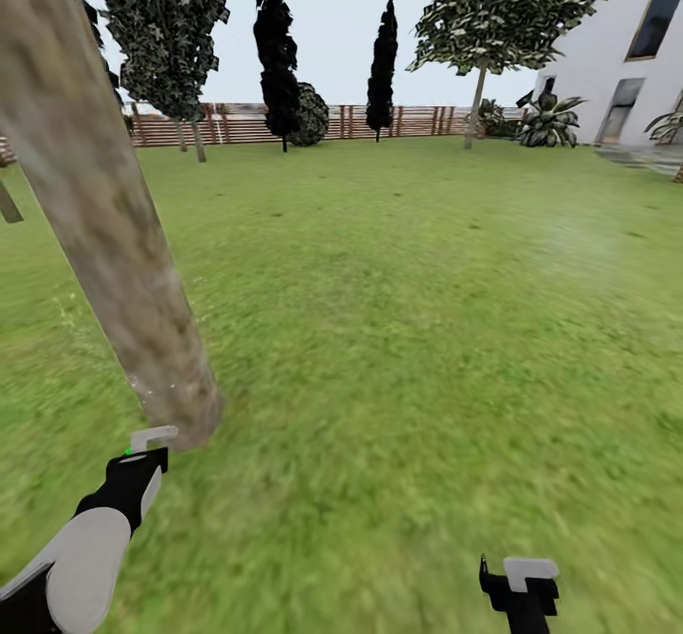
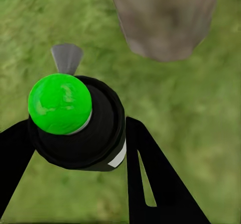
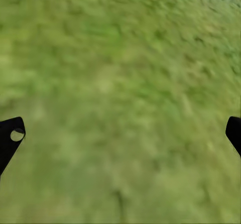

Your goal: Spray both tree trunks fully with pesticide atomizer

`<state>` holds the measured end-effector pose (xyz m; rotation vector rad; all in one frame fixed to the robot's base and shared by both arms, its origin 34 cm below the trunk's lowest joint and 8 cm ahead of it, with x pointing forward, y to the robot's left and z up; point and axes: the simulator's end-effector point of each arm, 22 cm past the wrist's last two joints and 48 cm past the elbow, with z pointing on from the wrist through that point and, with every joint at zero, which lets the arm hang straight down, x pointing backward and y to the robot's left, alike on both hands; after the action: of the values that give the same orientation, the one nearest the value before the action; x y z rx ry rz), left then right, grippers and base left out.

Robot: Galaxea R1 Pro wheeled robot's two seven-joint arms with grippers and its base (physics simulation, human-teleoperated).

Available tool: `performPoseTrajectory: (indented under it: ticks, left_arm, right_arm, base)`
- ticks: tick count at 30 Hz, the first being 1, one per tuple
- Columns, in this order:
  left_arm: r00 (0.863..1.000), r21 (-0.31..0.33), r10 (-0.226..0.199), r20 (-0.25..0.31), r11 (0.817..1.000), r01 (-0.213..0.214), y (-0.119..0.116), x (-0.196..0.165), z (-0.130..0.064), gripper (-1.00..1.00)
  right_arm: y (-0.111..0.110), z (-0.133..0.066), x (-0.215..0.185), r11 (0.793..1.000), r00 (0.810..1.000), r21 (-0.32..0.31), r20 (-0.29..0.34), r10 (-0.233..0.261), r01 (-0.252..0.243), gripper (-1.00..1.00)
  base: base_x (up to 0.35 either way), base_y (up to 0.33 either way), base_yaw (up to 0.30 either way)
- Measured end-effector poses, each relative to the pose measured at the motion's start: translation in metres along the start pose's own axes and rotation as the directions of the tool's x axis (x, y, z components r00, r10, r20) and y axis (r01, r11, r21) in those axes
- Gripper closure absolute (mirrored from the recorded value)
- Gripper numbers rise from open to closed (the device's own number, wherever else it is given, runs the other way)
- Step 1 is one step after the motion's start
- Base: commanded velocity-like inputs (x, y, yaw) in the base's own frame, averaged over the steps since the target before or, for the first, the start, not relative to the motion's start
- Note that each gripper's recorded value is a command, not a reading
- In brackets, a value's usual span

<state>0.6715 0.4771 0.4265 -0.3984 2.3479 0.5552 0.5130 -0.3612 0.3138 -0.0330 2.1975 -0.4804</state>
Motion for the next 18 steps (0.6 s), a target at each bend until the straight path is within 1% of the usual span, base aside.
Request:
performPoseTrajectory:
  ticks: [5, 6, 9, 10, 12, 13, 16, 17, 18]
  left_arm:
    - [1.000, 0.006, 0.002, 0.000, 1.000, -0.002, -0.004, 0.001, -0.001, 1.00]
    - [1.000, 0.018, 0.001, -0.002, 1.000, -0.001, -0.012, 0.002, -0.003, 1.00]
    - [1.000, 0.080, 0.004, 0.009, 0.997, -0.004, -0.059, 0.000, -0.016, 1.00]
    - [1.000, 0.108, 0.015, 0.019, 0.994, -0.017, -0.078, -0.005, -0.022, 1.00]
    - [0.999, 0.133, 0.035, 0.029, 0.990, -0.039, -0.093, -0.011, -0.028, 1.00]
    - [0.999, 0.134, 0.037, 0.039, 0.990, -0.042, -0.093, -0.019, -0.028, 1.00]
    - [0.995, 0.135, 0.011, 0.097, 0.991, -0.025, -0.093, -0.070, -0.031, 1.00]
    - [0.993, 0.116, 0.000, 0.117, 0.993, -0.014, -0.078, -0.094, -0.029, 1.00]
    - [0.993, 0.091, 0.002, 0.116, 0.996, -0.013, -0.060, -0.100, -0.024, 1.00]
  right_arm:
    - [0.000, 0.000, 0.000, 1.000, 1.000, 0.000, 0.000, 0.000, 0.000, -1.00]
    - [0.000, 0.000, 0.000, 1.000, 1.000, 0.001, 0.001, 0.000, 0.000, -1.00]
    - [-0.001, 0.000, 0.000, 1.000, 1.000, 0.002, 0.001, 0.000, 0.000, -1.00]
    - [-0.002, 0.000, 0.000, 1.000, 1.000, 0.003, 0.001, 0.000, 0.000, -1.00]
    - [-0.002, 0.000, -0.001, 1.000, 1.000, 0.003, 0.002, 0.001, -0.001, -1.00]
    - [-0.002, 0.000, -0.001, 1.000, 1.000, 0.003, 0.003, 0.001, -0.001, -1.00]
    - [-0.003, 0.001, 0.000, 1.000, 1.000, 0.004, 0.002, 0.000, 0.000, -1.00]
    - [-0.004, 0.001, 0.000, 1.000, 1.000, 0.006, 0.002, -0.001, 0.001, -1.00]
    - [-0.004, 0.001, 0.000, 1.000, 1.000, 0.006, 0.002, -0.002, 0.002, -1.00]
  base:
    - [0.224, -0.188, 0.277]
    - [0.060, -0.048, 0.266]
    - [0.014, -0.011, 0.247]
    - [0.003, -0.003, 0.232]
    - [0.001, -0.001, 0.095]
    - [0.000, 0.000, 0.028]
    - [0.000, 0.000, 0.007]
    - [0.000, 0.000, 0.000]
    - [0.000, 0.000, 0.000]
